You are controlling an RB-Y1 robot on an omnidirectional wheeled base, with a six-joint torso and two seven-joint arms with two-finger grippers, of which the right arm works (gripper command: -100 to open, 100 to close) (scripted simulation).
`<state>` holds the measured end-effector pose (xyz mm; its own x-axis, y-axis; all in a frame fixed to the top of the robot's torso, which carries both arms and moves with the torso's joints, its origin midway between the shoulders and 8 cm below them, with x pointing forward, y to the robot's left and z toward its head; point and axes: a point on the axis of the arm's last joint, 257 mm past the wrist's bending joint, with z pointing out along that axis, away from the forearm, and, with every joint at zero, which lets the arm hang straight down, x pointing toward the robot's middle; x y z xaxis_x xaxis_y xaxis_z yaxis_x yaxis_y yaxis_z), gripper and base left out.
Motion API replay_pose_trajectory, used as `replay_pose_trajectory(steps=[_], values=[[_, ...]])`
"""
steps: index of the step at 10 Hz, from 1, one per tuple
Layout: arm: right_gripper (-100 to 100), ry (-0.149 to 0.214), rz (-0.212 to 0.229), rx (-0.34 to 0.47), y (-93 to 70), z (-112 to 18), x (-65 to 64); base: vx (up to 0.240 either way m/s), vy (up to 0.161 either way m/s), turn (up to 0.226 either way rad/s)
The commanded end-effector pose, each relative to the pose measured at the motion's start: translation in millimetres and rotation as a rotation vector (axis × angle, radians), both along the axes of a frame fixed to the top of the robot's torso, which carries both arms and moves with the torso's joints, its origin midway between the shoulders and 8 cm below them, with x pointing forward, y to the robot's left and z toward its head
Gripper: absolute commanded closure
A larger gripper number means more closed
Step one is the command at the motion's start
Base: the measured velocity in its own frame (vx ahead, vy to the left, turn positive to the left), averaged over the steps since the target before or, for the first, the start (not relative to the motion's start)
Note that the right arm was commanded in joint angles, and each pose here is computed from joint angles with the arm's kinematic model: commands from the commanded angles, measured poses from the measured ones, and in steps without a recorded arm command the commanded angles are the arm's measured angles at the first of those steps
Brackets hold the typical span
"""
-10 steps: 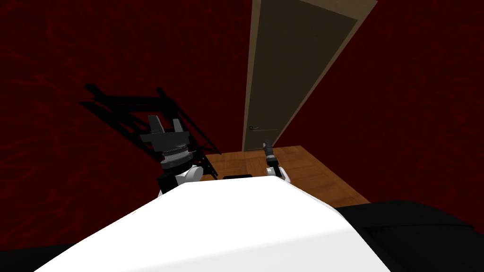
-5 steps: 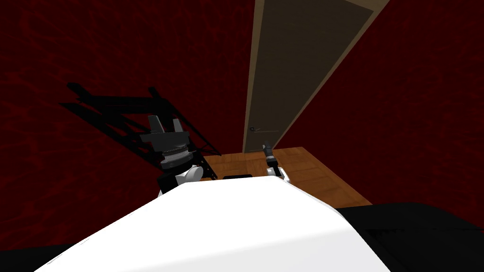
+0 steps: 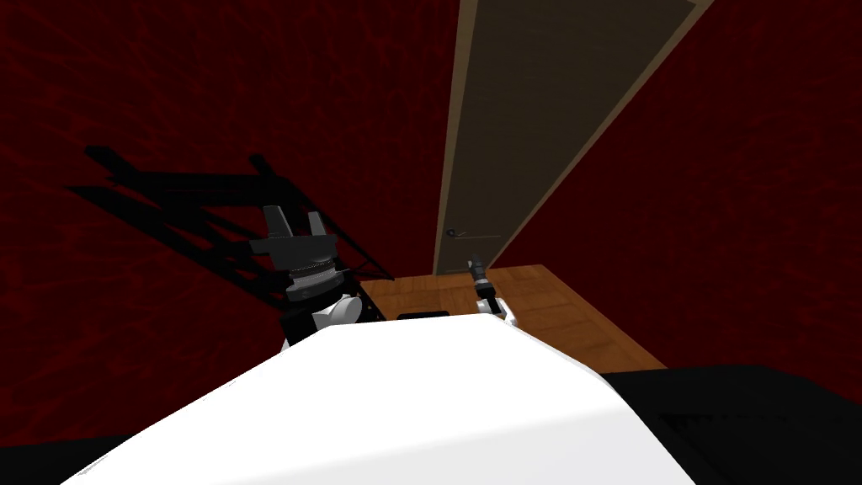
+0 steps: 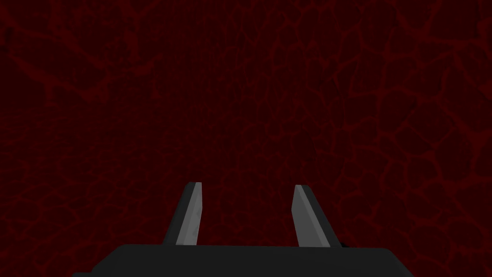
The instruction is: Pull the door open
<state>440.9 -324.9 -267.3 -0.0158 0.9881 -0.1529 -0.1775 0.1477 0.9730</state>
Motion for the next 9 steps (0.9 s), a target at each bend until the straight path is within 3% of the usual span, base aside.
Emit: replay_pose_trajectory(steps=[1, 7, 9], values=[[-100, 0.018, 0.002, 0.004, -3.2, -10.0, 0.1, 0.093, 0.014, 0.015], [-100, 0.078, 0.004, 0.018, -19.1, -41.2, 1.1, 0.100, 0.008, 0.011], [-100, 0.111, 0.003, 0.027, -28.7, -57.6, 0.6, 0.169, 0.001, 0.020]])
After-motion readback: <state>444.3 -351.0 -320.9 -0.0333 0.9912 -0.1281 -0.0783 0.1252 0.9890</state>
